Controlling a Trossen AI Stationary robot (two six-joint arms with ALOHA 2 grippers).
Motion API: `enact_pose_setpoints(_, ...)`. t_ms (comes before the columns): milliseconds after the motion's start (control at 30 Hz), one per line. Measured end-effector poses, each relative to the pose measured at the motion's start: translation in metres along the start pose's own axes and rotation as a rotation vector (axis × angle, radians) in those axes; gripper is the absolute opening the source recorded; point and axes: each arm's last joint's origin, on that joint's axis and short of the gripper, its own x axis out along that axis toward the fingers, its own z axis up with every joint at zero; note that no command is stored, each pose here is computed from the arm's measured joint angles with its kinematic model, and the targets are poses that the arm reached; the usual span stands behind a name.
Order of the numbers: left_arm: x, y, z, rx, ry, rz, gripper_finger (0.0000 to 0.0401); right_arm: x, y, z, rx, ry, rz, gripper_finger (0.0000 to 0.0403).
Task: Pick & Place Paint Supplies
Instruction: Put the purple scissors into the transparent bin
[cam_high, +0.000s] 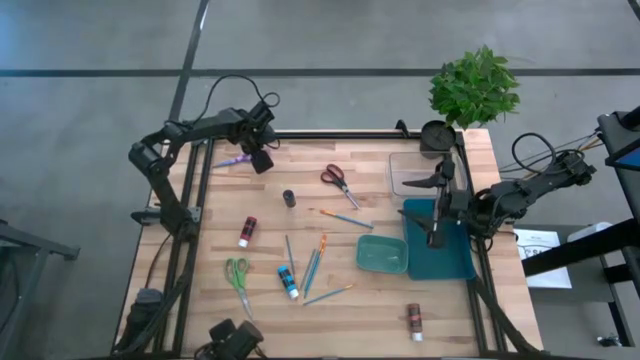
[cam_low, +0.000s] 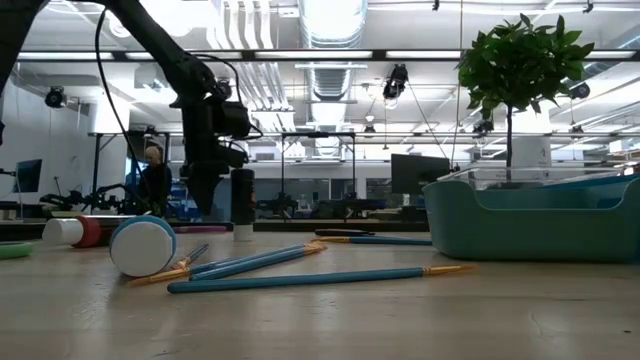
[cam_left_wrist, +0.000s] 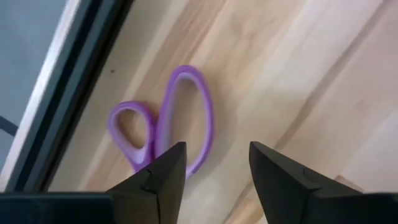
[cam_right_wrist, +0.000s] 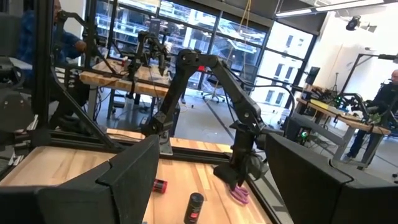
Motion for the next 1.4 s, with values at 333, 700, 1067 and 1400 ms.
enact_pose_setpoints(333,0.012,-0.007,-0.004,-0.05,0.01,0.022,0.0178,0.0,0.0,0.0,0.0,0.0,0.0,0.029)
enact_pose_setpoints(700,0.015,-0.007,-0.004,-0.059,-0.009,0.035,0.0178,0.0,0.0,0.0,0.001,-0.001,0.0,0.029)
enact_pose_setpoints(1067,0.019,-0.007,-0.003,-0.052,-0.006,0.027,0.0178,0.0,0.0,0.0,0.001,-0.001,0.0,0.029)
enact_pose_setpoints(1400,0.046,-0.008,-0.003,-0.011,0.074,-0.001,0.0178,0.0,0.0,0.0,0.0,-0.001,-0.001,0.029)
